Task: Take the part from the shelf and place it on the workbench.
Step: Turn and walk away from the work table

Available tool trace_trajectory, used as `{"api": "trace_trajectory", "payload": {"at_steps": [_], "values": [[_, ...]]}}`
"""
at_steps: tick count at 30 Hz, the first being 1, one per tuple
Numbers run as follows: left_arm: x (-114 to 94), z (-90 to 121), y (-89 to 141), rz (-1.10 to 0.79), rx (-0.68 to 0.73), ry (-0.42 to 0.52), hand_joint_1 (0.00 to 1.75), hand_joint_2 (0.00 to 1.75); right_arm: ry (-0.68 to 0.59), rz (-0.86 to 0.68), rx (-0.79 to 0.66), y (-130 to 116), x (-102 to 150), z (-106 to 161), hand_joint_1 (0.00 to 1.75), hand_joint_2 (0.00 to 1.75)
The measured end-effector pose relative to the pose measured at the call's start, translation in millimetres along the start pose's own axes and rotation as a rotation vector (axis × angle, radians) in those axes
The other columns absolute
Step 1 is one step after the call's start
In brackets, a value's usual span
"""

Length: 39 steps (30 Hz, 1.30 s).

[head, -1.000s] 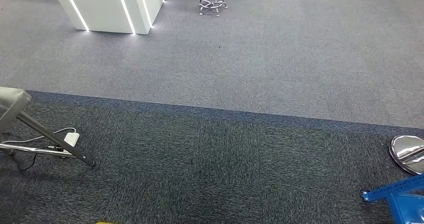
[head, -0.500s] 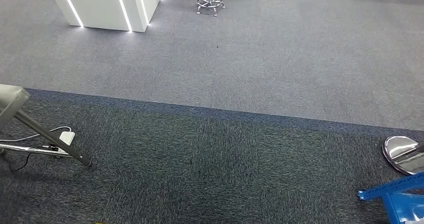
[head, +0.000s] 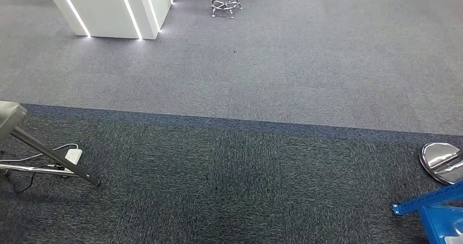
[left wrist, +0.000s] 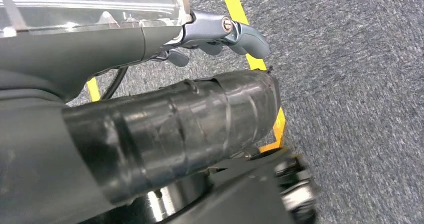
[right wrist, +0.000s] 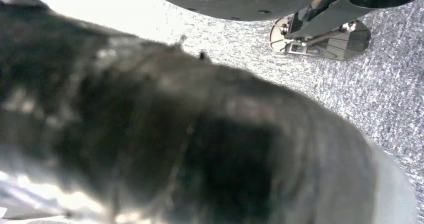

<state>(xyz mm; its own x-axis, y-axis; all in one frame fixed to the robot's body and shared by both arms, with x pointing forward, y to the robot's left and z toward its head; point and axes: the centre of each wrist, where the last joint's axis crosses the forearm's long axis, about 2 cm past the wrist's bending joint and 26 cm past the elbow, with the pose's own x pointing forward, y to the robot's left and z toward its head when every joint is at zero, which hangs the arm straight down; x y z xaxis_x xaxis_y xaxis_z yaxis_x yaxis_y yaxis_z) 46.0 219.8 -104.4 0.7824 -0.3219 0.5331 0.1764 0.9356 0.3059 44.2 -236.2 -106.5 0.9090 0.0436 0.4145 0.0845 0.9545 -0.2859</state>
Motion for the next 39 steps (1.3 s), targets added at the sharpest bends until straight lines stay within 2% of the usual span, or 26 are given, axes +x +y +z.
{"api": "trace_trajectory", "payload": {"at_steps": [8, 39], "values": [[-0.8, 0.2, -0.6, 0.026, -0.036, -0.023, 0.00, 0.00, -0.003, 0.007, 0.002, 0.3, 0.5, 0.0, 0.00, 0.00], [-2.0, 0.3, 0.4, 0.036, -0.033, -0.011, 0.00, 0.00, -0.011, 0.008, 0.028, 0.9, 1.6, -0.4, 0.00, 0.00]]}}
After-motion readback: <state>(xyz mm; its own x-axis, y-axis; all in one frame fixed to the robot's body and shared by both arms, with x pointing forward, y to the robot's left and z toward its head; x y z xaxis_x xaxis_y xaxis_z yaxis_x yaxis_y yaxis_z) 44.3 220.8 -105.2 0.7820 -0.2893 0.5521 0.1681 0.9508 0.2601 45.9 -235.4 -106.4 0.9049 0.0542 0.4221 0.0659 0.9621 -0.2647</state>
